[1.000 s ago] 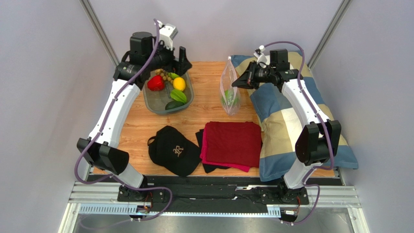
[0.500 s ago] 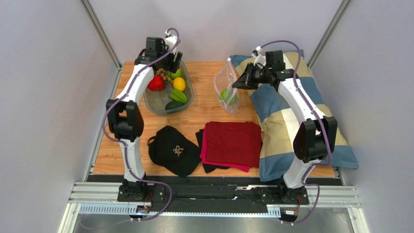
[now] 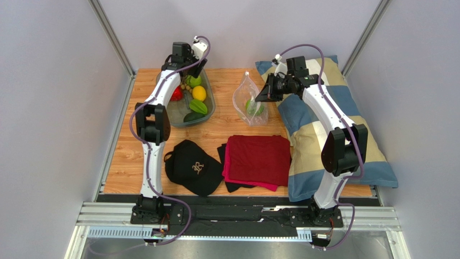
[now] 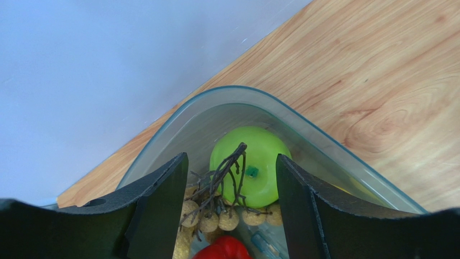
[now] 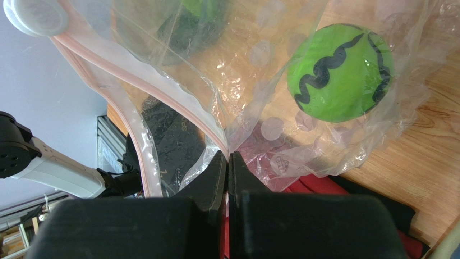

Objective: Place the food in the zip-top bag and seal the zipper
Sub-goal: Pick up the fake fruit from the bin.

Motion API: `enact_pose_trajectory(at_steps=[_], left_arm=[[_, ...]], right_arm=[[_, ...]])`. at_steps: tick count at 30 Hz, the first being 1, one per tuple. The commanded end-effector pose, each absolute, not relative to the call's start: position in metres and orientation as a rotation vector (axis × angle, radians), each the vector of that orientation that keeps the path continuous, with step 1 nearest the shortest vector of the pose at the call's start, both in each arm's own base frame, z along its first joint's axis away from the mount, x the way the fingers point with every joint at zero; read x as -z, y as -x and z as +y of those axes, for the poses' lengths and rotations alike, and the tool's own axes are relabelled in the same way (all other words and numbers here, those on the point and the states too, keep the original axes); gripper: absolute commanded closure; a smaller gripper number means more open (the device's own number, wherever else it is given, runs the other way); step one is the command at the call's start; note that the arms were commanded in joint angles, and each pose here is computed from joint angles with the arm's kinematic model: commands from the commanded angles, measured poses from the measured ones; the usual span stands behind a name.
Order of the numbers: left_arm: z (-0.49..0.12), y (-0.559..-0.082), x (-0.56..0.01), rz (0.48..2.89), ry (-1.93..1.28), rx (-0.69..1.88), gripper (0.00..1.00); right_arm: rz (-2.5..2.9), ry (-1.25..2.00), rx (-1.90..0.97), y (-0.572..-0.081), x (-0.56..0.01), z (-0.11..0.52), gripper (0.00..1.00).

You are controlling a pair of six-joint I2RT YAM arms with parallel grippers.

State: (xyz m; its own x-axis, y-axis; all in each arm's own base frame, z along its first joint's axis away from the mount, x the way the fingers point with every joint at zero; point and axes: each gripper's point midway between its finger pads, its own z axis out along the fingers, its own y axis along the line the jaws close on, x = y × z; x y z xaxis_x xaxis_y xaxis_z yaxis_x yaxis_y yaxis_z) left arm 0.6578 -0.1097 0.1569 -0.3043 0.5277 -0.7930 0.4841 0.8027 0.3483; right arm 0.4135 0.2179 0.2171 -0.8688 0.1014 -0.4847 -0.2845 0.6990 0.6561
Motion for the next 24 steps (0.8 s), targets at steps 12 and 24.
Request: enact_pose_trajectory(at_steps=[12,24], left_arm=[[-0.110,-0.663,-0.172,1.899,-0.801,-0.069,0.89],[-0.119,-0.616,-0.268,1.832,-0.678,0.076,1.00]], right_arm=[[2.377,0.242,-1.034,-0.406,-0.233,0.219,1.00],[2.253,0.058,-1.359,-0.386,-0.304,0.246,1.00]])
